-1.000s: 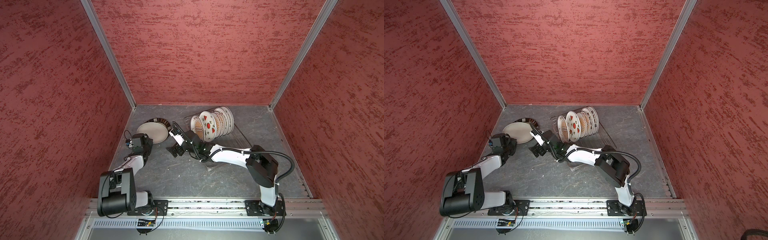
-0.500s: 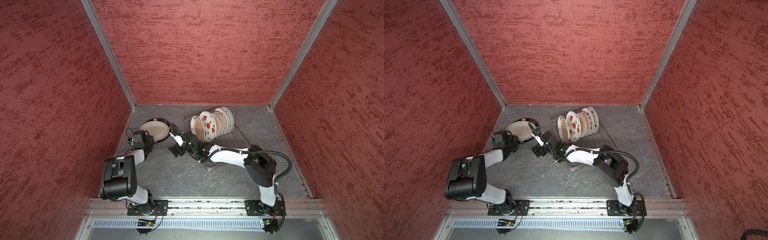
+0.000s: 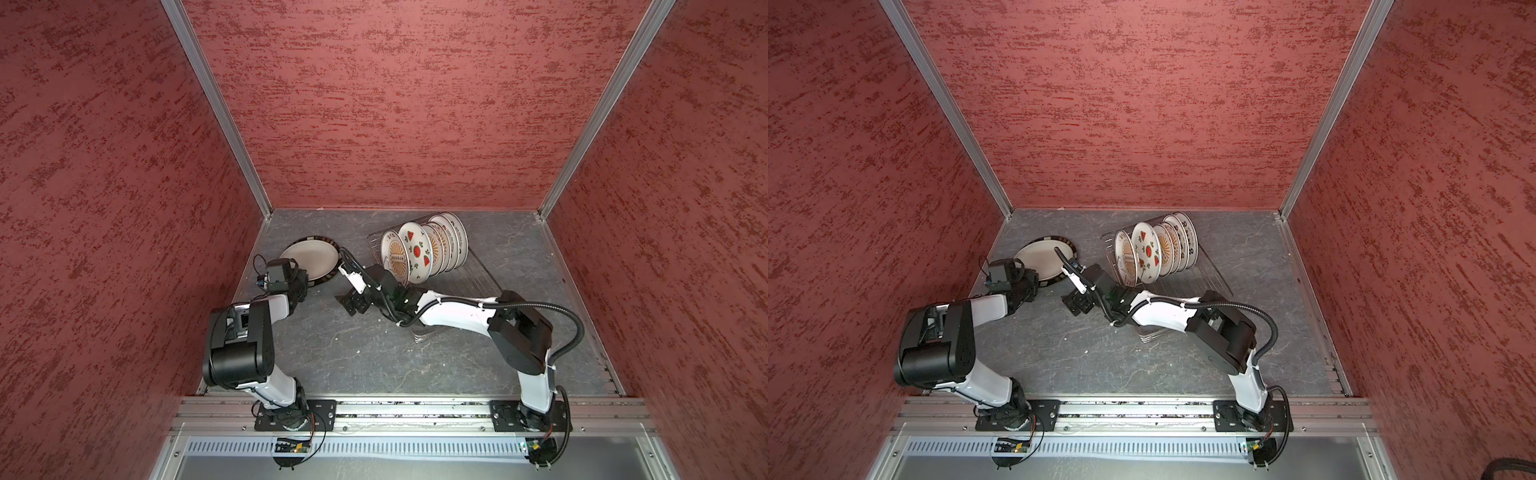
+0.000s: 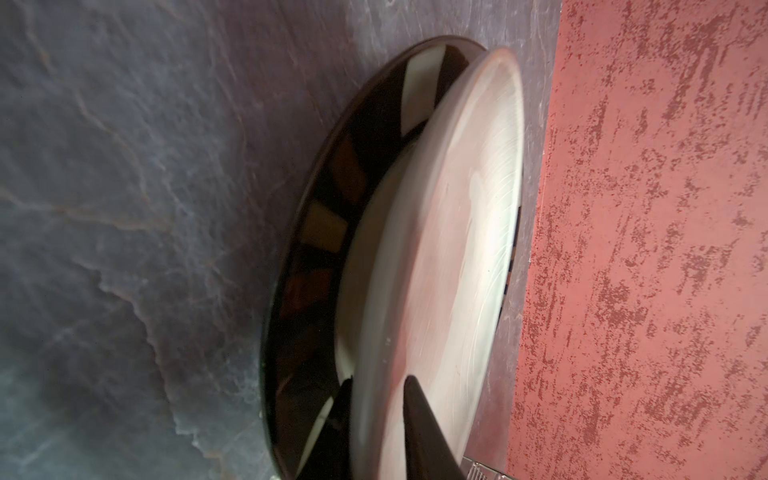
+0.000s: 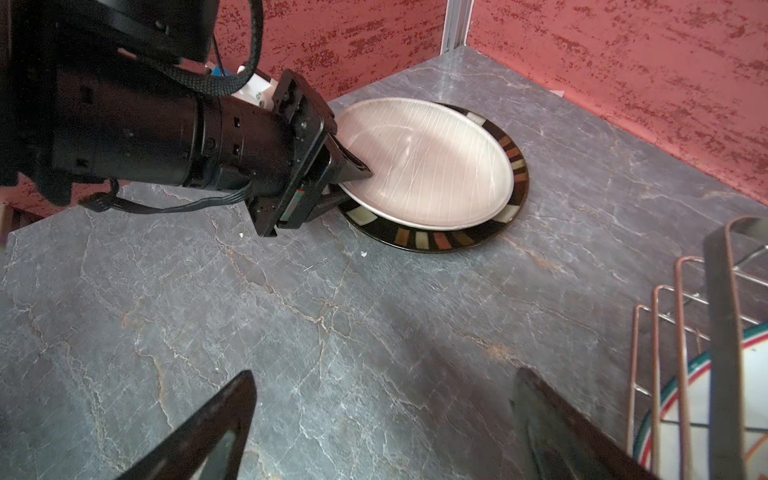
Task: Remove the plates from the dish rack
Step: 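Lower the white plate onto the dark-rimmed plate with the left gripper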
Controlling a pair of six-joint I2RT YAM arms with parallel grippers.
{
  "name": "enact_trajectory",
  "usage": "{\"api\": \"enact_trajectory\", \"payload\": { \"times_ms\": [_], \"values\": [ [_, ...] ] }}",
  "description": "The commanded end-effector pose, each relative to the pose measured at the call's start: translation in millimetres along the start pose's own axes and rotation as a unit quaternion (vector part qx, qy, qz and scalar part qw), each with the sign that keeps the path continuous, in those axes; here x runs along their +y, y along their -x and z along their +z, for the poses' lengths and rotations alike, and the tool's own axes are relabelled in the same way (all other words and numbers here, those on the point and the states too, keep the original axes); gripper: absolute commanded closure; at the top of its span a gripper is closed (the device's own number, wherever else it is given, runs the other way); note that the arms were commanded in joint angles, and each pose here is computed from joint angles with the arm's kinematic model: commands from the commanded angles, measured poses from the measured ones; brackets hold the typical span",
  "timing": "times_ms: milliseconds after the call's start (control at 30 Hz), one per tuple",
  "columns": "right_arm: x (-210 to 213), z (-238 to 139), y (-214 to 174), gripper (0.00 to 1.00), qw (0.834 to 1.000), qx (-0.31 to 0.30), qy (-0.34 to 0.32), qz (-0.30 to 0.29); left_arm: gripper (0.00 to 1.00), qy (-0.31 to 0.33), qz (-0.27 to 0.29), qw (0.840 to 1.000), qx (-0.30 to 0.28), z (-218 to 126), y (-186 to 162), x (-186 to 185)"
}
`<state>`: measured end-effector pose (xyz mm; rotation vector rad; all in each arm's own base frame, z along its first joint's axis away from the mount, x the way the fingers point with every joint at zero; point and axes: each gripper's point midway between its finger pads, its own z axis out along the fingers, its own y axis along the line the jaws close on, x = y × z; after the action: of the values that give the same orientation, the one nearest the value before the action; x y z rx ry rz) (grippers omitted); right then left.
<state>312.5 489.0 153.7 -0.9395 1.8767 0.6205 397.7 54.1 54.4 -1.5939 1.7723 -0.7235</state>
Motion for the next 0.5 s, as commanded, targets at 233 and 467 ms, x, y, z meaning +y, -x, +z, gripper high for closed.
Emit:
{"api": "enact_trajectory", "payload": {
  "times_ms": [233,467],
  "values": [
    [4.4,2.9,6.3,0.04,1.0,-0.008,0.001,-0.01,0.64,-0.007,0.002,0.999,-0.034,-7.7,17.3,-8.5],
    [6.5,2.8,6.4,0.04,1.0,-0.007,0.006,-0.01,0.63,0.0,0.011,0.999,-0.05,-15.9,19.1,-4.8]
  ]
}}
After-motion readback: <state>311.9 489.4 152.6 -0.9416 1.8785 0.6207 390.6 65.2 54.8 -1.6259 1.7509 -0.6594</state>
